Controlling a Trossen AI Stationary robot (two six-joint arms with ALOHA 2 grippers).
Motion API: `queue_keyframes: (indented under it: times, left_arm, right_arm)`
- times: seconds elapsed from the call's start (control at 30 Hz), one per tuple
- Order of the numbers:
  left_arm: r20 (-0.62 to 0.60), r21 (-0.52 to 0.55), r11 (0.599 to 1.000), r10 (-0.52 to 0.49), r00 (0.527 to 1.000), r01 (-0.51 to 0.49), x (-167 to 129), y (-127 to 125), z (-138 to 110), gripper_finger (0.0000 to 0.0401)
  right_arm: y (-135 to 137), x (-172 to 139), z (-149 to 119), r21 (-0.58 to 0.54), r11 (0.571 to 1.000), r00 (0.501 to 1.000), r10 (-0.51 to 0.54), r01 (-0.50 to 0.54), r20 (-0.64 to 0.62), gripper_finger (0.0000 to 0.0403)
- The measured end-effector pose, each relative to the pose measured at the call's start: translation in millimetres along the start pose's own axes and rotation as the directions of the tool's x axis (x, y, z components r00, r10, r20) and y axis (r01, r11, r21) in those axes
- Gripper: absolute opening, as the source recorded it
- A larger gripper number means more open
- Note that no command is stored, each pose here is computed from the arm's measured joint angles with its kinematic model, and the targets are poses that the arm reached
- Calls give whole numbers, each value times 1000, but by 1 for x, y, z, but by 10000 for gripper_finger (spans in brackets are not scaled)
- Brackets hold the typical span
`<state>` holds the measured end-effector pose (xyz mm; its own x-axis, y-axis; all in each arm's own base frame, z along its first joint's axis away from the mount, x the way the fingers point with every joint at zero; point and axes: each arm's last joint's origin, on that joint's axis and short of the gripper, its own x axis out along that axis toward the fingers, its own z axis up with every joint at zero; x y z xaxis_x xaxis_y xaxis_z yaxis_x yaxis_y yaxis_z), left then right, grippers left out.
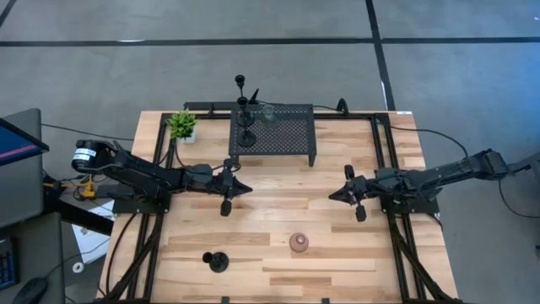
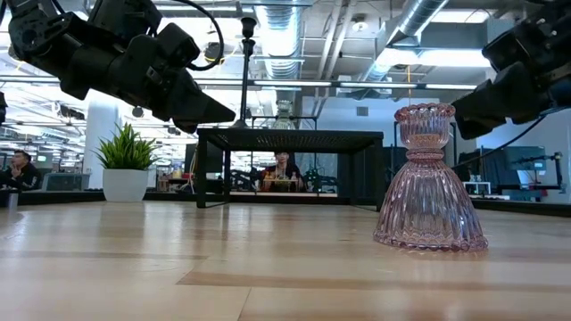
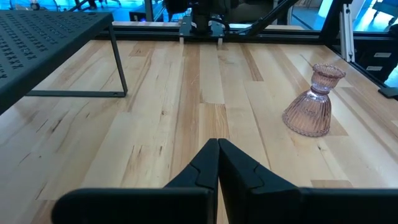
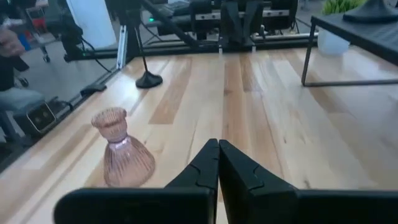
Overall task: Pick & Place candle stick holders
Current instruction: Put the pink glass candle holder on the shelf
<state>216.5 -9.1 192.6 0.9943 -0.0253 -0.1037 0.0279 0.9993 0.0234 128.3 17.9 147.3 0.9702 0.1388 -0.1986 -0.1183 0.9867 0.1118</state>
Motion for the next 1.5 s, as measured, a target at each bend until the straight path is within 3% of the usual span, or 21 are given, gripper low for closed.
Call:
queue_keyframes:
  times: [0.23,0.4,0.87,1.17,1.5]
  left_arm:
    - [0,0,1000,0,1000,0,0,0,0,8]
    - [0,0,1000,0,1000,0,0,0,0,8]
    - [0,0,1000,0,1000,0,0,0,0,8]
    - [0,0,1000,0,1000,0,0,0,0,8]
    - [0,0,1000,0,1000,0,0,0,0,8]
  right_arm:
    - [2,1,-1,13,996,996,85,-85,-18,1]
    - [2,3,-2,33,997,997,71,-70,-32,11]
    - [13,25,-9,9,993,964,119,-120,-238,147]
    - [24,41,-8,-2,984,969,177,-180,-172,197]
    - [27,70,-20,166,979,938,162,-115,-306,240]
